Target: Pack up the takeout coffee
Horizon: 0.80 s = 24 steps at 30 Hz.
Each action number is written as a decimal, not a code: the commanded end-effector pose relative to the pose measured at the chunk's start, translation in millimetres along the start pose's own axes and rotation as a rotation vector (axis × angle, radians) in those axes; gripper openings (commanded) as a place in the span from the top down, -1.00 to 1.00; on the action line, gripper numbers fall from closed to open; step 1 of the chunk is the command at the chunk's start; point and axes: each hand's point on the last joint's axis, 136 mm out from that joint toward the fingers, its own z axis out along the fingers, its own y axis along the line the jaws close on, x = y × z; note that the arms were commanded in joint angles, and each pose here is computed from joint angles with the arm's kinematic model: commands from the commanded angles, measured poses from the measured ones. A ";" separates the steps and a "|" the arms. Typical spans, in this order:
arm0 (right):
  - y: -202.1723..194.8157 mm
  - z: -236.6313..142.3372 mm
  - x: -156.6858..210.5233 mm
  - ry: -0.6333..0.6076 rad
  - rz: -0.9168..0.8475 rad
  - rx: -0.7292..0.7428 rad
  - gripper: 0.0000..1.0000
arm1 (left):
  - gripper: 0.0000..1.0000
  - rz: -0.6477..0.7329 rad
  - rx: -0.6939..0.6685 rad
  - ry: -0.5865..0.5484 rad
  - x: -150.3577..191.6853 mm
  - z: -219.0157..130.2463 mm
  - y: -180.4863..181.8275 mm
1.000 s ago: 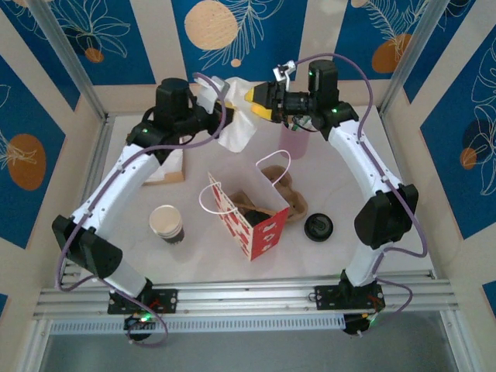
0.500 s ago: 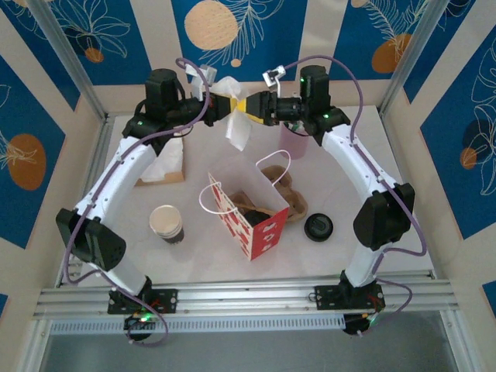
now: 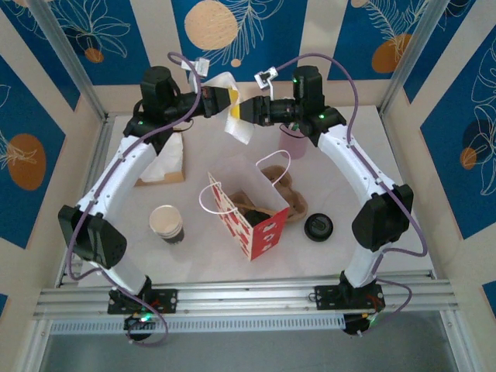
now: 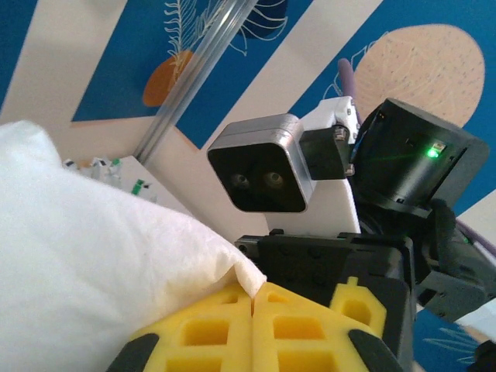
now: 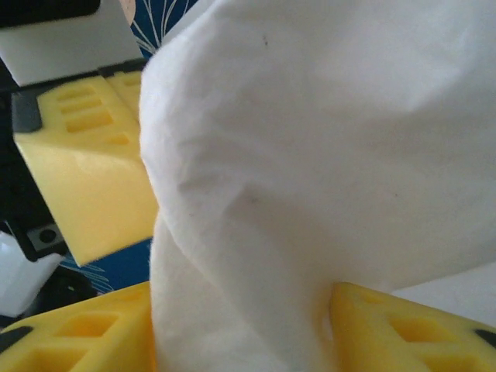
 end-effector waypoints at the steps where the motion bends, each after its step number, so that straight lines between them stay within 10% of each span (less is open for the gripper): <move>1: 9.0 3.4 -3.4 -0.001 -0.033 -0.011 0.04 | 1.00 -0.039 0.054 -0.016 -3.0 1.4 -1.4; 4: 12.0 3.9 -3.1 0.001 -0.041 -0.008 0.48 | 0.91 -0.044 0.029 -0.026 -1.5 0.0 4.0; 9: 12.4 -0.2 1.0 0.004 -0.048 0.058 1.00 | 0.19 -0.021 -0.035 -0.049 -4.4 -8.5 7.6; 17: 35.8 -13.5 17.4 0.003 -0.108 0.165 1.00 | -0.95 0.047 -0.185 -0.101 -14.9 -42.5 1.3; 24: 62.7 -22.3 55.2 0.057 -0.193 0.271 1.00 | -1.00 0.102 -0.365 -0.124 -6.2 -89.2 -9.0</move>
